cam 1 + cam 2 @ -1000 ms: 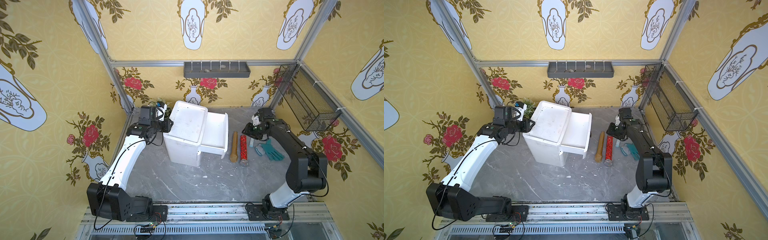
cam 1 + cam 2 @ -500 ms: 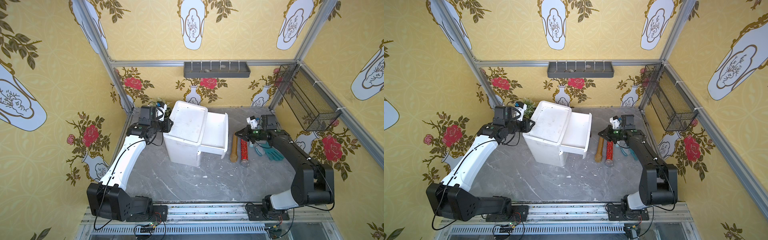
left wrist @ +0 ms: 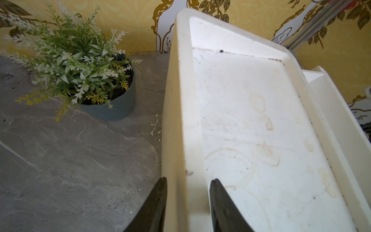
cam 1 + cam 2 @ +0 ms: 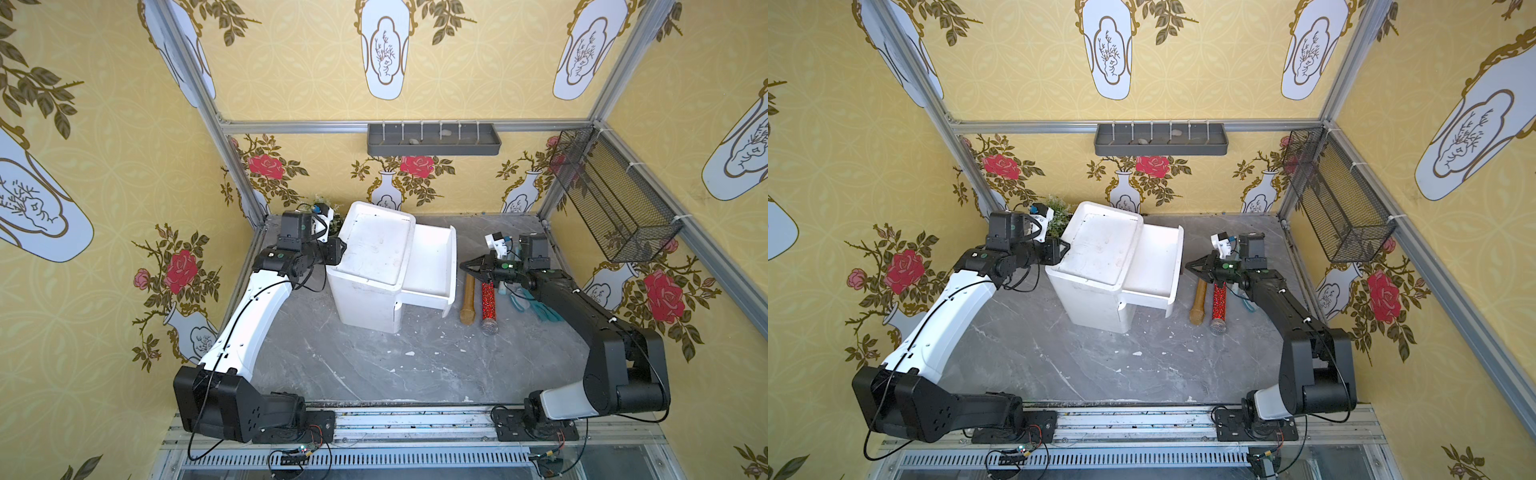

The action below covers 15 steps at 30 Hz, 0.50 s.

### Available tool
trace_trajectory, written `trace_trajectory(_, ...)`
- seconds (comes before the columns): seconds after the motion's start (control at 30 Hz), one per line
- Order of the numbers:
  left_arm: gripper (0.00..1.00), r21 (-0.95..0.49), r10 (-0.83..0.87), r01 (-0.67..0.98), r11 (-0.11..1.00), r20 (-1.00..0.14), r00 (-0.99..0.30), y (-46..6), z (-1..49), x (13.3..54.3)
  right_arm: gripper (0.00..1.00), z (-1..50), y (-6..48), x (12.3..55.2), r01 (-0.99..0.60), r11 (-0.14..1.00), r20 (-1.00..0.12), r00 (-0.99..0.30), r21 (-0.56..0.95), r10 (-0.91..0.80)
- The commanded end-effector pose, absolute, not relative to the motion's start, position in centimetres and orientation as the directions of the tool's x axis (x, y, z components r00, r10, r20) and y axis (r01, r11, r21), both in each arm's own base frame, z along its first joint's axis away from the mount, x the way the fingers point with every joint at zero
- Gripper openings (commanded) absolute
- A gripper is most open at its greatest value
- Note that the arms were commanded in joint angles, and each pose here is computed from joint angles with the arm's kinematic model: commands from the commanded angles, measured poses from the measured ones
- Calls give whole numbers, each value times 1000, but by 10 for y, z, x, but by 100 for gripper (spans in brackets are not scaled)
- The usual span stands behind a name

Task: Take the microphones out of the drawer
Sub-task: Close the drawer in the storage box.

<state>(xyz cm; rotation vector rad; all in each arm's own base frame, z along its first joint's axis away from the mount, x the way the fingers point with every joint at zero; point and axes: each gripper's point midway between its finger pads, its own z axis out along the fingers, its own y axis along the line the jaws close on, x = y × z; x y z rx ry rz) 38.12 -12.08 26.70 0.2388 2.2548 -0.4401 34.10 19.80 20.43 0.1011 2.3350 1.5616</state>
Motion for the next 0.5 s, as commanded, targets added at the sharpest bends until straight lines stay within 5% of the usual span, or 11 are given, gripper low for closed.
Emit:
trace_trajectory(0.0,41,-238,39,303,923,-725,-688,-120,257,375,0,217,209,344,-181,362,-270,-939,914,212)
trace_trajectory(0.47,41,-250,35,308,918,-721,-692,-122,255,375,0,218,244,343,-210,328,-271,-950,921,154)
